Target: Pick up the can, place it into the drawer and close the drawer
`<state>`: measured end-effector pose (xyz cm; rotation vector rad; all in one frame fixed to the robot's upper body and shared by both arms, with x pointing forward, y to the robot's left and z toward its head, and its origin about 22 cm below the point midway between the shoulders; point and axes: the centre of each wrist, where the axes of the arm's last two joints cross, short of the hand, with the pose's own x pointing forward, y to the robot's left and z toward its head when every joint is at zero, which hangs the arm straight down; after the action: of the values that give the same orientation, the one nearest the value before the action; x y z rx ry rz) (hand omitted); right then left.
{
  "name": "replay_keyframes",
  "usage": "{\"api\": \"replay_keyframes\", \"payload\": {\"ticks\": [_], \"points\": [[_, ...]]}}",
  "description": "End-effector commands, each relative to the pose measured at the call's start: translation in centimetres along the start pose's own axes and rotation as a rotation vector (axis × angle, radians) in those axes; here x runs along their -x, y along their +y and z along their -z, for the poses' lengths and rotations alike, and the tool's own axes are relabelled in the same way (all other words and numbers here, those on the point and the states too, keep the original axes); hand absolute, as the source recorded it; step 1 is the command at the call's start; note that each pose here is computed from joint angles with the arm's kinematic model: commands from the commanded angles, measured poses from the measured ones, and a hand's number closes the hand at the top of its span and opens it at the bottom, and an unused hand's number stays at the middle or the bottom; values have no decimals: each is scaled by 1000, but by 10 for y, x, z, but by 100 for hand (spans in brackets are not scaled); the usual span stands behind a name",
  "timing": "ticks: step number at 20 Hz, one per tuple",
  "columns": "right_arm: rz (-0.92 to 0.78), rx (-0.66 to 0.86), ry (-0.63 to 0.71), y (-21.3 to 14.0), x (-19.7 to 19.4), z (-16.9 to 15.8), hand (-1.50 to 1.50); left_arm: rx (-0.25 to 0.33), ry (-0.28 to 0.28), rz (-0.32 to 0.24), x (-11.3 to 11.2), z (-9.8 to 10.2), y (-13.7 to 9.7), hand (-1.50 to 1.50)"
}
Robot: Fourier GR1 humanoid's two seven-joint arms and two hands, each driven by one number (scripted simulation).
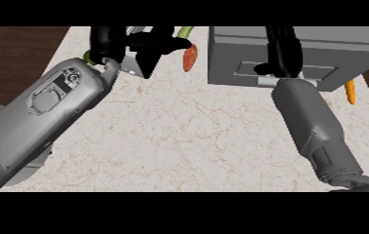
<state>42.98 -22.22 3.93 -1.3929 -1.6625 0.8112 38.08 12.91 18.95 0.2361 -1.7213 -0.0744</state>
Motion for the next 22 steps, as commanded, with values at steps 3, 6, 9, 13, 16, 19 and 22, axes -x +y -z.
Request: {"api": "replay_keyframes", "payload": {"ticks": [3, 6, 9, 13, 16, 19, 22], "points": [[1, -11, -10, -4, -8, 19, -150, -5, -21, 0, 12, -18, 4, -150], [17, 23, 13, -17, -12, 37, -150, 10, -2, 19, 15, -19, 16, -150], [25, 10, 8, -32, -25, 57, -150, 18, 2, 7, 28, -28, 15, -150], [33, -17, -15, -23, -21, 48, -150, 23, 1, 10, 29, -31, 21, -150], [150, 24, 2, -29, -36, 56, -150, 26, -19, -13, 20, -29, 21, -150], [272, 43, -25, -19, -43, 47, -150, -5, -28, 16, 27, -27, 32, -150], [413, 38, -3, -21, -70, 53, -150, 3, 2, 12, 40, -31, 24, -150]]}}
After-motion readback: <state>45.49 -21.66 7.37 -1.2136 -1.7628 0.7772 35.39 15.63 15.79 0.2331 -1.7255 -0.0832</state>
